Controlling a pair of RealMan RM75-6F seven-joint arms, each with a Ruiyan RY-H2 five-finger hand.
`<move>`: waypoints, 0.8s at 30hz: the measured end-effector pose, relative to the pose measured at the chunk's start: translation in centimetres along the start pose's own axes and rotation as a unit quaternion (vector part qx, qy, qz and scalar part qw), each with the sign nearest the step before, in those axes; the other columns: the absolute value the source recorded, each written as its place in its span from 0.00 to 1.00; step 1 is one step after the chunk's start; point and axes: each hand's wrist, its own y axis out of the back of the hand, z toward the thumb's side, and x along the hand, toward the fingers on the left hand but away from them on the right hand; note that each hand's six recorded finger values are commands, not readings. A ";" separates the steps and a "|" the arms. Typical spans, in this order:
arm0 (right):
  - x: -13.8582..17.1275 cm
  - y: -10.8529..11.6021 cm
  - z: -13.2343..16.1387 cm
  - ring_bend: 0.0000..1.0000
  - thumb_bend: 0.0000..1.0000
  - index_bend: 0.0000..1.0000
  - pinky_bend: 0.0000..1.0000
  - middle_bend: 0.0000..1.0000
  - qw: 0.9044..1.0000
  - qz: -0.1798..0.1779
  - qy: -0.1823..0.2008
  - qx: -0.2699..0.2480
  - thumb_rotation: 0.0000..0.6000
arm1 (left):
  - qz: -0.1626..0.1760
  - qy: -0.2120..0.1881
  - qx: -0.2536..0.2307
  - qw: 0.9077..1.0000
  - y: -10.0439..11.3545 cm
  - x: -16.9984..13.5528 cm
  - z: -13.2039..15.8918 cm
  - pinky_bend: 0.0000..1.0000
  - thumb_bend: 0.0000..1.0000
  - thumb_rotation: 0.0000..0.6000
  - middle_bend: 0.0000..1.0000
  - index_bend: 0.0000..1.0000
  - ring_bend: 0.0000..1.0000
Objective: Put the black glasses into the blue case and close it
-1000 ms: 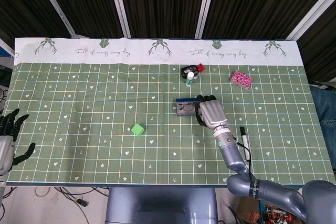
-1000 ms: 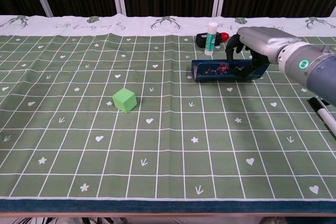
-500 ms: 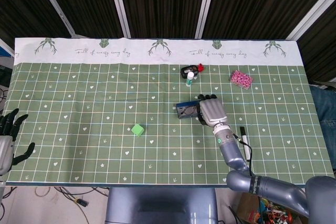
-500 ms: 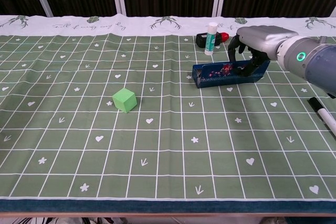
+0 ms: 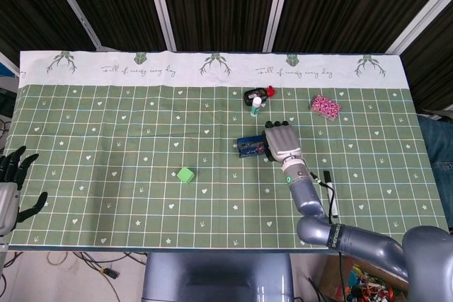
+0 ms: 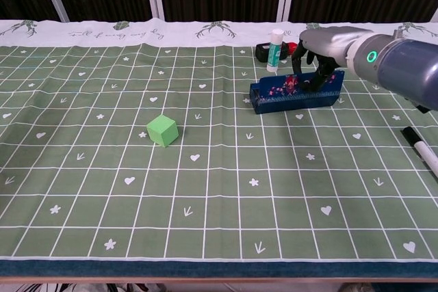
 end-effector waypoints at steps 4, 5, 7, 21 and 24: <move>-0.3 0.2 0.1 0.24 0.53 0.66 0.24 0.24 1.000 0.004 -0.006 0.006 1.00 | 0.000 0.000 0.000 1.000 0.0 0.0 0.0 0.00 0.31 1.00 0.00 0.13 0.00; -0.4 0.2 0.1 0.24 0.53 0.66 0.24 0.24 1.000 0.005 -0.008 0.007 1.00 | 0.000 0.000 0.000 1.000 0.0 0.0 0.0 0.00 0.31 1.00 0.00 0.13 0.00; -0.8 0.2 0.1 0.24 0.53 0.66 0.24 0.24 1.000 0.007 -0.014 0.008 1.00 | 0.001 0.000 -0.001 1.000 0.1 0.0 0.0 0.00 0.32 1.00 0.00 0.13 0.00; -2.5 0.7 0.3 0.24 0.53 0.66 0.24 0.24 0.999 0.013 -0.033 0.022 1.00 | 0.003 0.001 -0.002 1.000 0.2 0.1 -0.1 0.00 0.31 1.00 0.00 0.13 0.00; -2.8 0.6 0.2 0.24 0.53 0.52 0.24 0.23 0.999 0.017 -0.037 0.024 1.00 | 0.003 0.001 -0.002 1.000 0.2 0.1 -0.1 0.00 0.32 1.00 0.00 0.13 0.00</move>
